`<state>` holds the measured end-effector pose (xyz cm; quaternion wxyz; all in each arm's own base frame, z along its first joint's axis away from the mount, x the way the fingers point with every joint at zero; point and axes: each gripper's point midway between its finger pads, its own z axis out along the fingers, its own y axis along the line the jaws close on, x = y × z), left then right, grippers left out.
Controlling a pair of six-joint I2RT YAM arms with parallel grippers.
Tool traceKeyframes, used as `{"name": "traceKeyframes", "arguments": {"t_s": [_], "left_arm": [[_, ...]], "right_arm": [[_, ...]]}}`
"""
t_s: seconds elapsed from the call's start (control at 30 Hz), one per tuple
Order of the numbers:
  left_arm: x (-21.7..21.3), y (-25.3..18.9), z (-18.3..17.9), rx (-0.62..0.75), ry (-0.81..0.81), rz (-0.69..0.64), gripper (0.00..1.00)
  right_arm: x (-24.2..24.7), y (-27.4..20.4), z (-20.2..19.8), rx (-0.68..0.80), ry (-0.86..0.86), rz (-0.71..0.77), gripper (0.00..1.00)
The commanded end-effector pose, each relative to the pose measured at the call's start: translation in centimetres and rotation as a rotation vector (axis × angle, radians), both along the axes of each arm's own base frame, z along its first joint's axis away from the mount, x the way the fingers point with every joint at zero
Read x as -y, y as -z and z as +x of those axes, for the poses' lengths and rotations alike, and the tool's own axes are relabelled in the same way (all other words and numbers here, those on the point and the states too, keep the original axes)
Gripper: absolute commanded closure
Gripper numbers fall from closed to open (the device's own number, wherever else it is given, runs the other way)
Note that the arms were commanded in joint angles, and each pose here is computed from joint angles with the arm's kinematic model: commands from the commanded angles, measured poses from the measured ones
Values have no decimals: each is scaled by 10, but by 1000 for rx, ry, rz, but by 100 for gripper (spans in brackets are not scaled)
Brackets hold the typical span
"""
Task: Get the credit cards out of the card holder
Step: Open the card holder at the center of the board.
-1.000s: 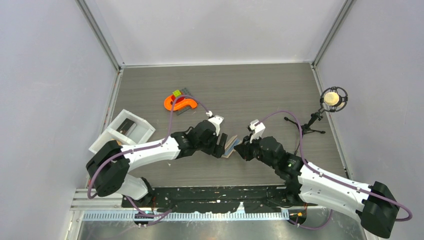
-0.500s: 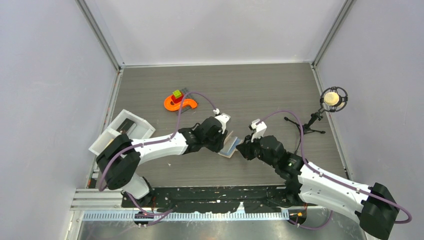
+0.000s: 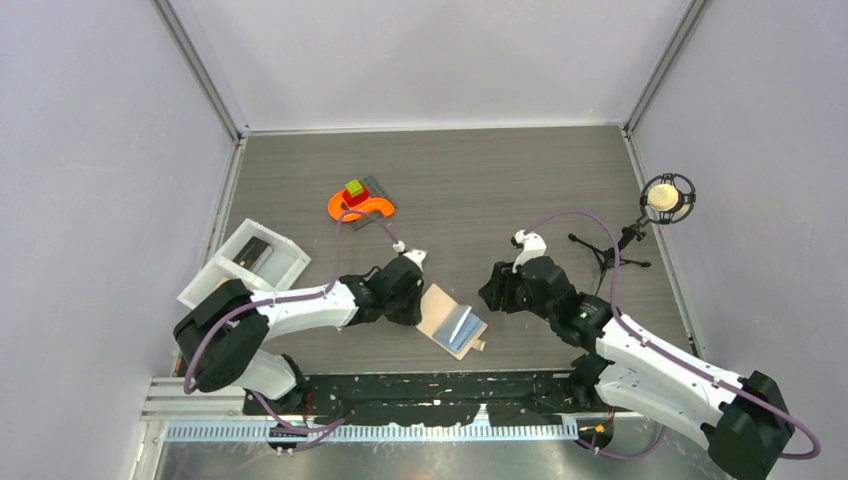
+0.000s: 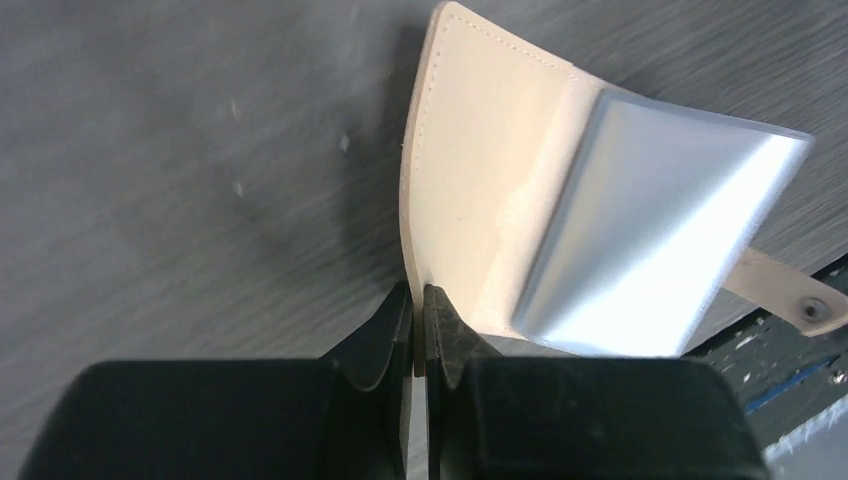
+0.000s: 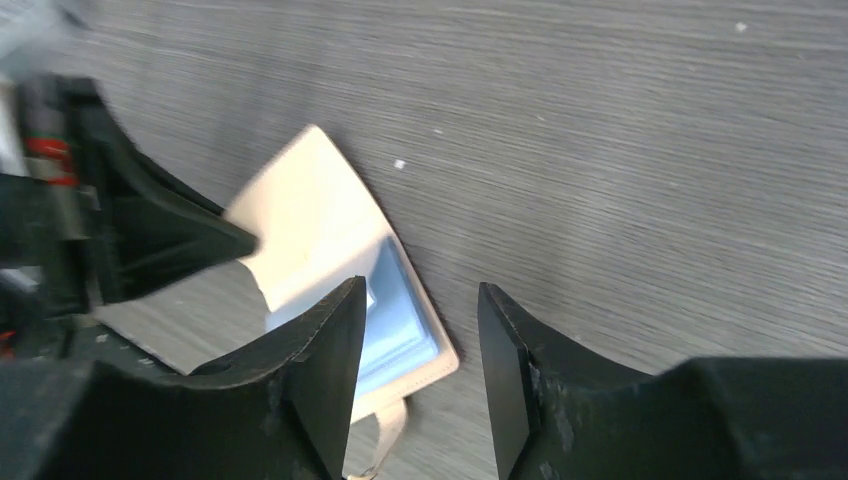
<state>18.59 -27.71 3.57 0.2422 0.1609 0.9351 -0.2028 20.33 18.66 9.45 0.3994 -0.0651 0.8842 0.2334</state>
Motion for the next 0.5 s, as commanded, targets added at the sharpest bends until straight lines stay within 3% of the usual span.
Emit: {"name": "traceKeyframes", "arguments": {"t_s": [0.0, 0.23, 0.47], "left_arm": [[0, 1, -16, -85, -107, -101, 91], [-26, 1, -19, -69, -309, -136, 98], [-43, -2, -14, -41, -527, -267, 100]], "right_arm": [[-23, -48, 0, 23, -34, 164, 47], [-55, -46, -20, -94, -138, 280, 49], [-80, -39, -34, -139, -182, 296, 36]]}}
